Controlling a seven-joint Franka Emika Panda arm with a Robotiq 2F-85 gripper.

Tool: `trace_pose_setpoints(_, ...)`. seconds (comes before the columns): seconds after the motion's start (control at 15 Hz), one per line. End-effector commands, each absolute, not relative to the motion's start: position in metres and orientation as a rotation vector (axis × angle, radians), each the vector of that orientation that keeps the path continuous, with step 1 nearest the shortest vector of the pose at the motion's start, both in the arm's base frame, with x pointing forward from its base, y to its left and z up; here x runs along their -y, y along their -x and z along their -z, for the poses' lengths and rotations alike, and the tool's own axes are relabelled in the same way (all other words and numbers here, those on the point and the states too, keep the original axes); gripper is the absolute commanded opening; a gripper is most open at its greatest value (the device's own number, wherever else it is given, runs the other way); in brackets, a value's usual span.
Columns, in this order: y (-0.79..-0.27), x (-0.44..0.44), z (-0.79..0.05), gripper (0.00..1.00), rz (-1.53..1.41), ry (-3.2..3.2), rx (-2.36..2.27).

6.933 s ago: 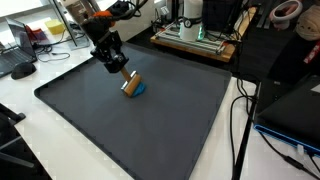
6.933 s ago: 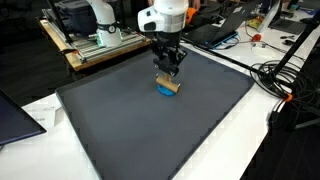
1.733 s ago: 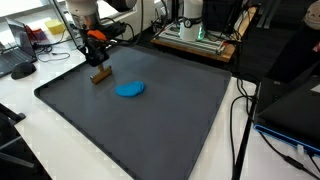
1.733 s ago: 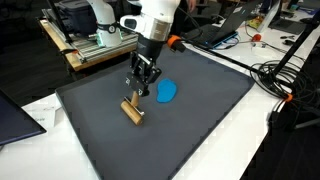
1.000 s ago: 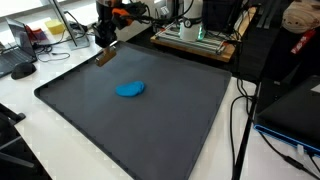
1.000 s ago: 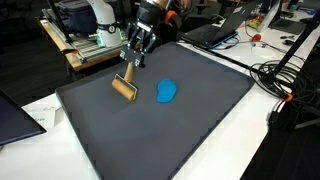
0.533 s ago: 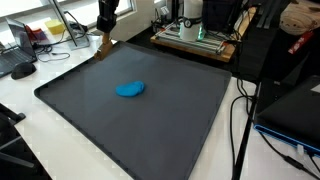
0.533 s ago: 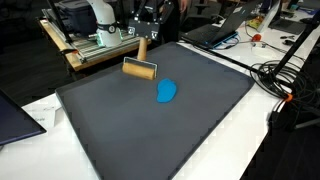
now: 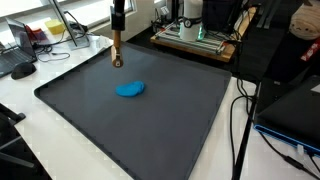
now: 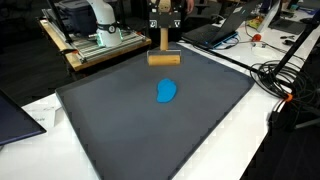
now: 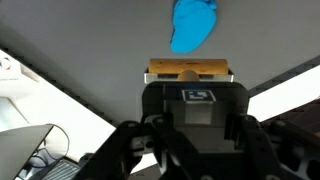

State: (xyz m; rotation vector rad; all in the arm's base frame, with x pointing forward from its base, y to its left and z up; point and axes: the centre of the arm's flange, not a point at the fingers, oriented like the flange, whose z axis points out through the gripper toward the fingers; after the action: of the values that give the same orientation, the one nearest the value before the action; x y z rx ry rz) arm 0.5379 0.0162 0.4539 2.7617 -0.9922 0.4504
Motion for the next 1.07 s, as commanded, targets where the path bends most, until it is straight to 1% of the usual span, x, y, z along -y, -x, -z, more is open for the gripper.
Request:
trace_pose_setpoints(0.0,-0.56,-0.036,-0.476,0.23,-0.427,-2.831,0.851)
trace_pose_setpoints(0.13,-0.568,-0.052,-0.483,0.23,-0.422,-2.868,0.779)
trace_pose_setpoints(0.2,-0.551,-0.042,-0.467,0.48,-0.439,-2.83,0.832)
trace_pose_setpoints(0.53,-0.56,-0.054,-0.47,0.48,-0.438,-2.851,0.782)
trace_pose_setpoints(0.6,-0.56,-0.054,-0.47,0.23,-0.438,-2.851,0.782)
trace_pose_setpoints(1.0,-0.601,-0.097,-0.495,0.23,-0.261,-2.754,0.616)
